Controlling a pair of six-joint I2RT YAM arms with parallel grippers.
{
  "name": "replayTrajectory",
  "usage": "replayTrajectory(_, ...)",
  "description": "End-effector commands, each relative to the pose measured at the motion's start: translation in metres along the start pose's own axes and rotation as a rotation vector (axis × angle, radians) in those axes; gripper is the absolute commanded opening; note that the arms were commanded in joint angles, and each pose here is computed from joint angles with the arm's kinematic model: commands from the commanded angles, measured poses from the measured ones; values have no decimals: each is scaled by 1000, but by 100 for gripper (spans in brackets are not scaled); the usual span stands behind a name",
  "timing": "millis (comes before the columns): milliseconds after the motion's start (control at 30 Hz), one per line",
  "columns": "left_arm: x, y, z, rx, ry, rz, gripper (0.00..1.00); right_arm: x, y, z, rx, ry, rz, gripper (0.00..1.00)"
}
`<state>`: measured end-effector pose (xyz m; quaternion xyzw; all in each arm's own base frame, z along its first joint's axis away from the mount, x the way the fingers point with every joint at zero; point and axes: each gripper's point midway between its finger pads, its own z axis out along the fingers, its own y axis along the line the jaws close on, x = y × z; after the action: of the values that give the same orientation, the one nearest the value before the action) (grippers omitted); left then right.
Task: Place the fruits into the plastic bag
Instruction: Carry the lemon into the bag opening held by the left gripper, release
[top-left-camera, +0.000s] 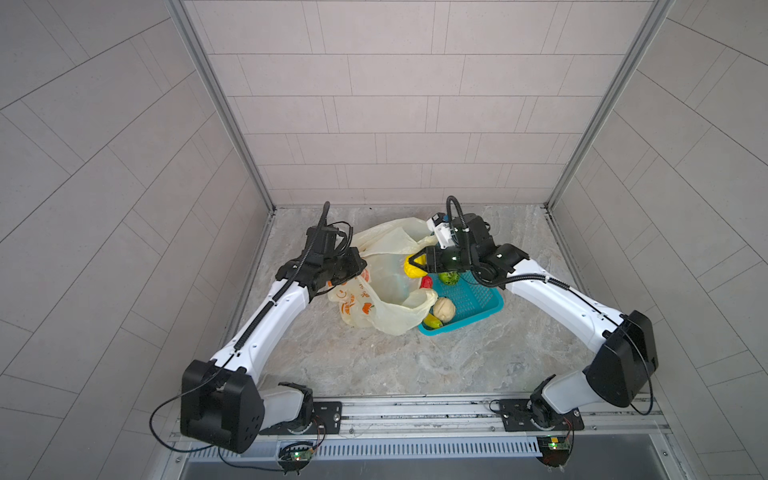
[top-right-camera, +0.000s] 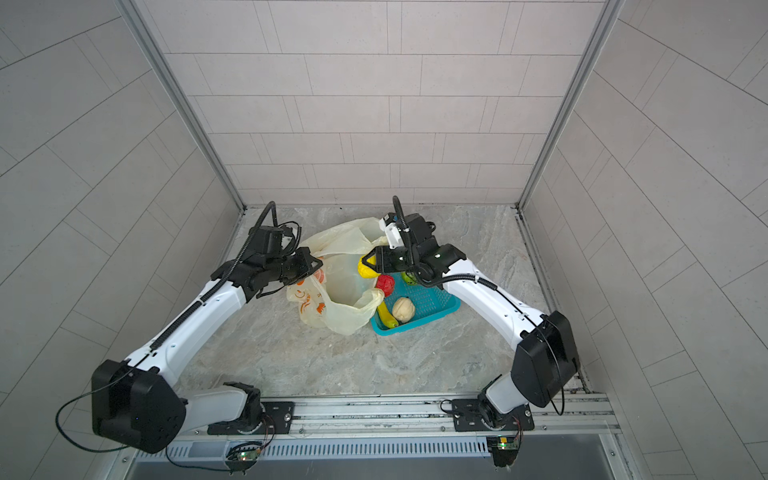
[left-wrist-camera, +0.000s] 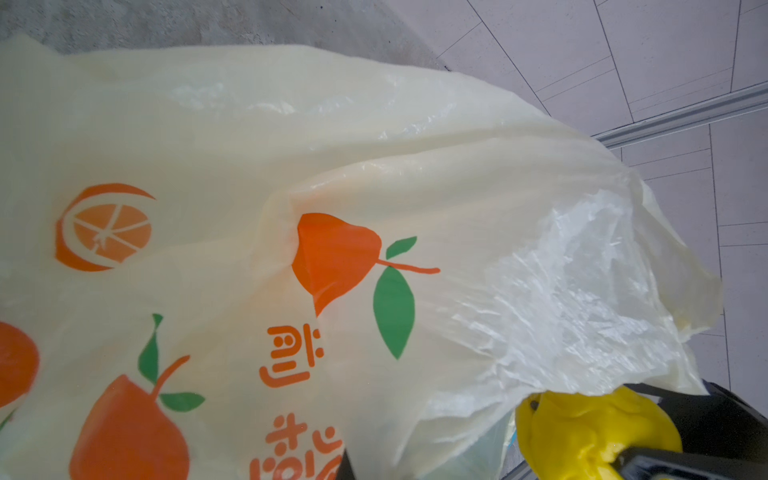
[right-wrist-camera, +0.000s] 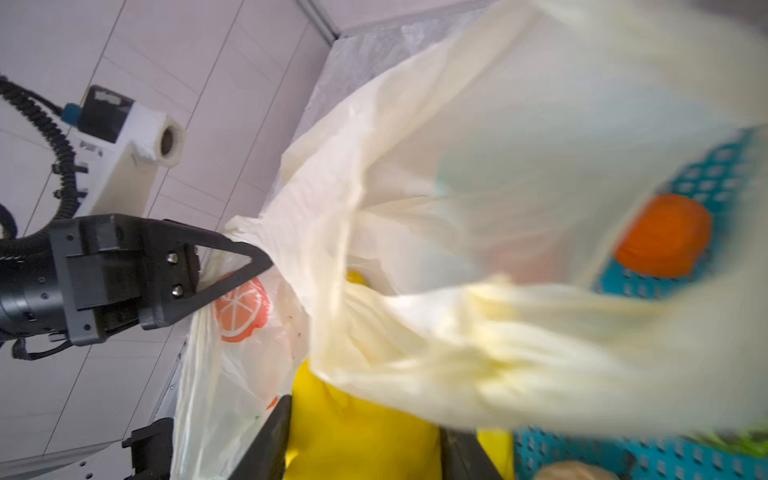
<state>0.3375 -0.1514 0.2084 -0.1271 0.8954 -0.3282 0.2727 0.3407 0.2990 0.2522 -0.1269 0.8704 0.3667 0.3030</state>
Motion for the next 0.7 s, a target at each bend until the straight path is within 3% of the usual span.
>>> replayTrajectory(0,2,-1,-8,13,-14,20,0,-18,33,13,-81,-37,-82,42)
replayTrajectory(200,2,0,-12,10,-34,9,0,-7,45,55,-90,35,-108,44)
replayTrajectory(367,-2,13,-25,-82,-86,15,0,14,46,90,-58,125,-144,46)
replayTrajectory(667,1,16,-25,-76,-91,5,0,47,18,126,57,245,-119,55)
